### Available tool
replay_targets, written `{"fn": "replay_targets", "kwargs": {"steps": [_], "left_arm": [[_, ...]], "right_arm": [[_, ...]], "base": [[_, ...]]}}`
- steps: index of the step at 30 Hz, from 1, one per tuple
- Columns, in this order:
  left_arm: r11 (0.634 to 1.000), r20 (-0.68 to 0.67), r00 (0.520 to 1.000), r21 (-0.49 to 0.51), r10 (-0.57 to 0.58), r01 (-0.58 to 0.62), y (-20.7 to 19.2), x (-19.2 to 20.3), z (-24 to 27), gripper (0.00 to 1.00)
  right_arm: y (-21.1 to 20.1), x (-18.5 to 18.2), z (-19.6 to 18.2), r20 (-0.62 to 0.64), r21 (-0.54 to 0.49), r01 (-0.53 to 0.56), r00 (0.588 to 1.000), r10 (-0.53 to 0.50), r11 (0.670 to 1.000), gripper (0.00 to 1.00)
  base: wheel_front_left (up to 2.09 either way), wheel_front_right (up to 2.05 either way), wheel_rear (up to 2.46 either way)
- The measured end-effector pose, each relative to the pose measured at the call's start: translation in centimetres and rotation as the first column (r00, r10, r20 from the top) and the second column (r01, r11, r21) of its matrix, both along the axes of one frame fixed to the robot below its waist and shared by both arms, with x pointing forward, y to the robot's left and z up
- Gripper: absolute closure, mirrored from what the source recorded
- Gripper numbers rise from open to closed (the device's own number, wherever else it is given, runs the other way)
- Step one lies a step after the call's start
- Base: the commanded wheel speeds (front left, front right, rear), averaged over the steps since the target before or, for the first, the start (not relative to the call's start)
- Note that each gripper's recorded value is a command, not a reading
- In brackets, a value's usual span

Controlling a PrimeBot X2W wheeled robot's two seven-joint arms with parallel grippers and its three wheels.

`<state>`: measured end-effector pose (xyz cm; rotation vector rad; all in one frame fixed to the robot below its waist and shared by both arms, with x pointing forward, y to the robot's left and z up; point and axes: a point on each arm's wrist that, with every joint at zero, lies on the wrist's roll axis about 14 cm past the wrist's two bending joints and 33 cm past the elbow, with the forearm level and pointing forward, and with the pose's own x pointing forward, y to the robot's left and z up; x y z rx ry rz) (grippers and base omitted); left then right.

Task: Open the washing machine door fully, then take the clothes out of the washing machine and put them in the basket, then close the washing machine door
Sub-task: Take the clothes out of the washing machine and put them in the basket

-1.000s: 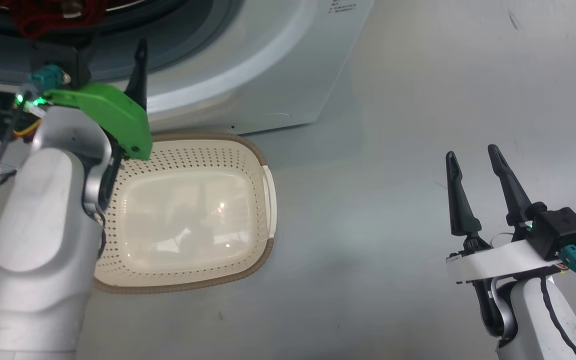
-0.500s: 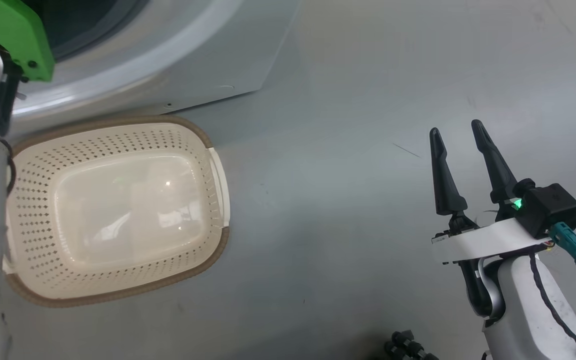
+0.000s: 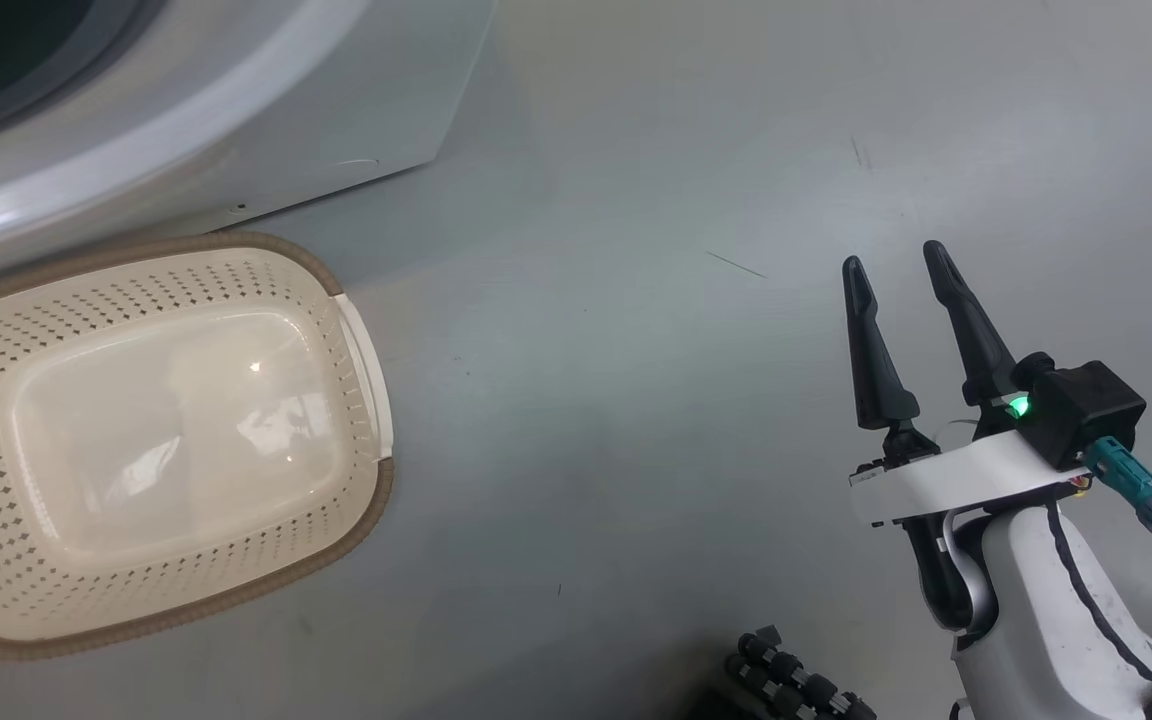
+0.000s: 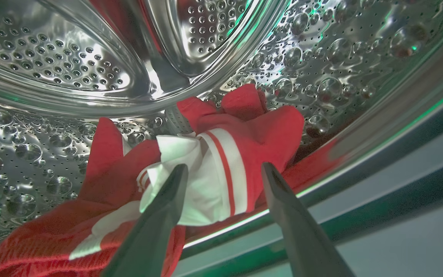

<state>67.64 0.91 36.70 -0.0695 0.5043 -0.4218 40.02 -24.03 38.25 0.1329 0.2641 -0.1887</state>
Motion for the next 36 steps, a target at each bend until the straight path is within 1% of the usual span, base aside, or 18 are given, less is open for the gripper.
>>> {"fn": "replay_targets", "kwargs": {"steps": [4, 7, 8, 9, 10, 11, 18, 22, 26, 31, 36], "left_arm": [[1.000, 0.005, 1.000, 0.010, 0.007, -0.007, -0.3, 0.7, 0.1, 0.00], [0.999, -0.016, 1.000, 0.043, 0.017, -0.017, -0.1, 0.8, -0.8, 0.00], [0.998, -0.028, 0.999, 0.051, 0.025, -0.024, 0.0, 0.7, -1.1, 0.07], [0.998, -0.028, 0.999, 0.051, 0.025, -0.024, 0.0, 0.7, -1.1, 0.07], [0.998, -0.038, 0.999, 0.057, 0.032, -0.030, 0.1, 0.6, -1.4, 0.45], [0.997, -0.050, 0.998, 0.064, 0.039, -0.036, 0.1, 0.6, -1.8, 1.00], [0.997, -0.056, 0.997, 0.070, 0.047, -0.043, -0.1, 0.8, -1.8, 1.00], [0.997, -0.050, 0.998, 0.056, 0.048, -0.046, -0.5, 0.5, -1.8, 1.00], [0.998, -0.011, 0.998, 0.021, 0.066, -0.066, -0.5, 0.6, -1.0, 1.00], [0.994, 0.058, 0.993, -0.018, 0.106, -0.106, 0.4, 0.9, 0.3, 1.00], [0.989, 0.113, 0.984, -0.078, 0.137, -0.128, 0.5, 0.2, 1.5, 1.00]], "right_arm": [[-0.3, -0.3, 0.0, -0.006, -0.005, 0.012, 1.000, -0.012, 1.000, 0.00], [-0.4, -0.5, -0.1, -0.012, -0.004, 0.016, 1.000, -0.016, 1.000, 0.00], [-0.4, -0.6, -0.1, -0.013, -0.004, 0.016, 1.000, -0.016, 1.000, 0.00], [-0.4, -0.6, -0.1, -0.013, -0.004, 0.016, 1.000, -0.016, 1.000, 0.00], [-0.5, -0.6, -0.1, -0.014, -0.005, 0.017, 1.000, -0.017, 1.000, 0.00], [-0.6, -0.7, -0.1, -0.013, -0.004, 0.023, 1.000, -0.023, 1.000, 0.00], [-0.8, -0.8, 0.2, -0.006, 0.004, 0.034, 0.999, -0.033, 0.999, 0.00], [-1.0, -0.6, 0.3, 0.002, 0.002, 0.039, 0.999, -0.039, 0.999, 0.00], [-0.8, -0.1, 0.4, 0.011, 0.007, 0.032, 0.999, -0.032, 0.999, 0.00], [-0.4, 0.7, 0.5, 0.028, 0.013, 0.017, 0.999, -0.017, 1.000, 0.00], [0.1, 1.3, 0.8, 0.042, 0.007, -0.003, 0.999, 0.003, 1.000, 0.00]], "base": [[0.00, 0.00, 0.00], [0.00, 0.00, 0.00], [0.00, 0.00, 0.00], [0.00, 0.00, 0.00], [0.00, 0.00, 0.00], [0.00, 0.00, 0.00], [0.00, 0.00, 0.00], [0.00, 0.00, 0.00], [0.00, 0.00, 0.00], [0.00, 0.00, 0.00], [0.00, 0.00, 0.00]]}}
